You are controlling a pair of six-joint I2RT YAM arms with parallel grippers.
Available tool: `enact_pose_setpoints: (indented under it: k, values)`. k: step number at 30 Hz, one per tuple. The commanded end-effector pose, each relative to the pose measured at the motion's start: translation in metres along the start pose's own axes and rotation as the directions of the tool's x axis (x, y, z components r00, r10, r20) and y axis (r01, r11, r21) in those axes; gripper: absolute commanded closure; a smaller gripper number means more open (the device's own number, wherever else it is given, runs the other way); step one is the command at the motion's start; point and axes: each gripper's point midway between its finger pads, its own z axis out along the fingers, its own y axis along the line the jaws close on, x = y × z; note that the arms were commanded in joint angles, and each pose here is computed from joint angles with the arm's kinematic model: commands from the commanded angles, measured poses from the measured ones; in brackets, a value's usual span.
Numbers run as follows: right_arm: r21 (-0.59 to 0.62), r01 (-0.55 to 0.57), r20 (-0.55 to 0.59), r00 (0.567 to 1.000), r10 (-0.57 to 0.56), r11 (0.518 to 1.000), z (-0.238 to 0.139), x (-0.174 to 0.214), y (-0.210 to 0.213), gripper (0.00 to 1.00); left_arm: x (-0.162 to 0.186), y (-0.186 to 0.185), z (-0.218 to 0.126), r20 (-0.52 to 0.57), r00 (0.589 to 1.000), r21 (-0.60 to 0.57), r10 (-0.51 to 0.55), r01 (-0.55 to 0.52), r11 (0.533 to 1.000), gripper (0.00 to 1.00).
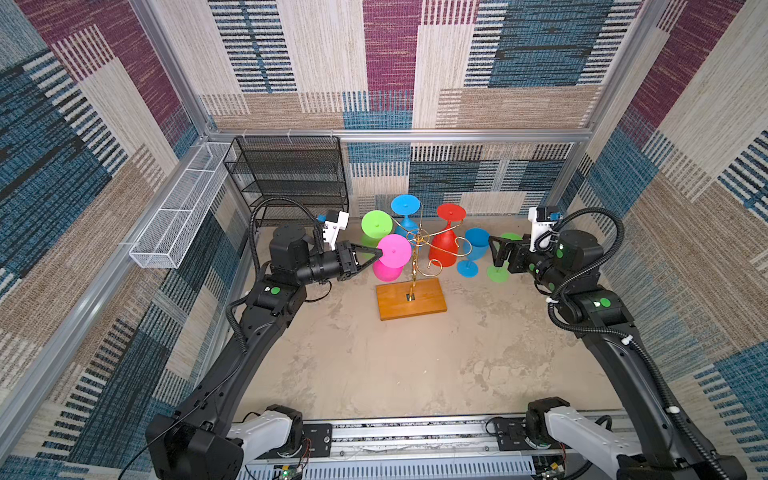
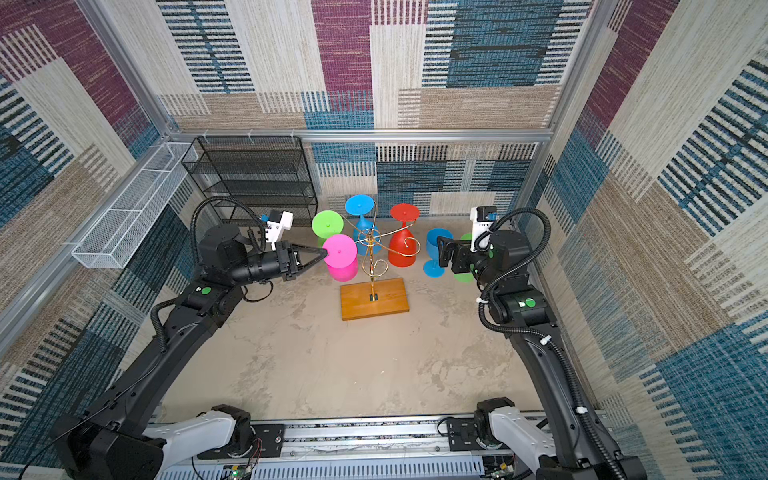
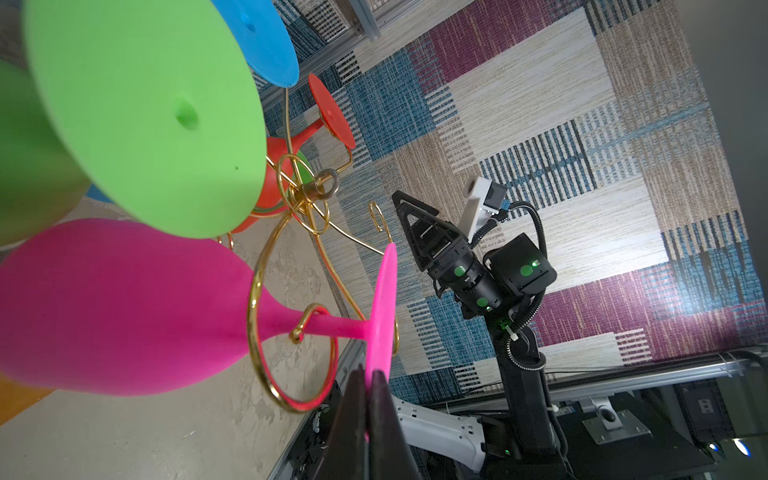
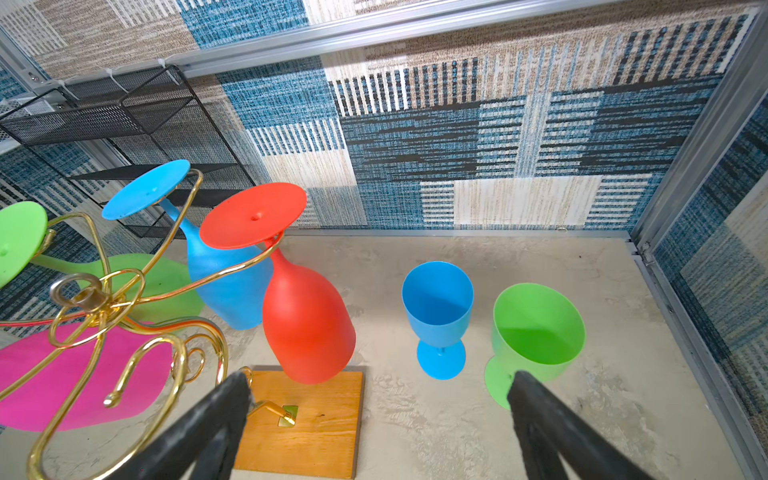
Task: Take the wine glass off the wine glass rack
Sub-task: 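Close the left gripper on the magenta glass foot, then pull the magenta glass slightly off its rack hook with the left gripper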
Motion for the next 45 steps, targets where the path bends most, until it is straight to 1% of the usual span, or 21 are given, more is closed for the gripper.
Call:
enact_pose_setpoints:
  k: [1, 11, 14, 19, 26, 37, 45]
  values:
    - [-0.021, -0.004, 0.037, 0.999, 0.004, 1.0, 0.0, -0.011, 0.005, 0.01, -0.003, -0.014, -0.004, 0.013, 0.999, 0.024, 0.039, -0.039, 0.999, 1.0]
    - [-0.032, -0.003, 0.039, 0.999, 0.004, 0.999, 0.0, -0.011, 0.006, 0.01, 0.008, -0.012, -0.015, 0.016, 0.999, -0.027, 0.044, -0.044, 0.999, 1.0]
    - [-0.034, -0.003, 0.04, 0.999, 0.004, 0.999, 0.0, -0.011, 0.007, 0.01, 0.011, -0.009, -0.02, 0.021, 0.998, -0.066, 0.052, -0.05, 0.997, 1.0]
    - [-0.04, -0.005, 0.037, 0.999, 0.007, 0.999, 0.0, -0.011, 0.008, 0.01, 0.007, -0.006, -0.029, 0.059, 0.996, -0.105, 0.072, -0.066, 0.992, 1.0]
    - [-0.044, -0.009, 0.042, 0.999, 0.01, 0.999, -0.002, -0.012, 0.009, 0.01, -0.008, -0.017, -0.031, 0.113, 0.989, -0.071, 0.094, -0.087, 0.994, 1.0]
    - [-0.045, -0.01, 0.047, 0.999, 0.012, 0.999, -0.004, -0.012, 0.009, 0.01, -0.021, -0.017, -0.019, 0.112, 0.991, -0.029, 0.08, -0.077, 0.997, 1.0]
    - [-0.046, -0.011, 0.046, 0.999, 0.013, 0.999, -0.003, -0.012, 0.009, 0.01, -0.02, -0.02, -0.014, 0.08, 0.994, -0.005, 0.077, -0.077, 0.997, 1.0]
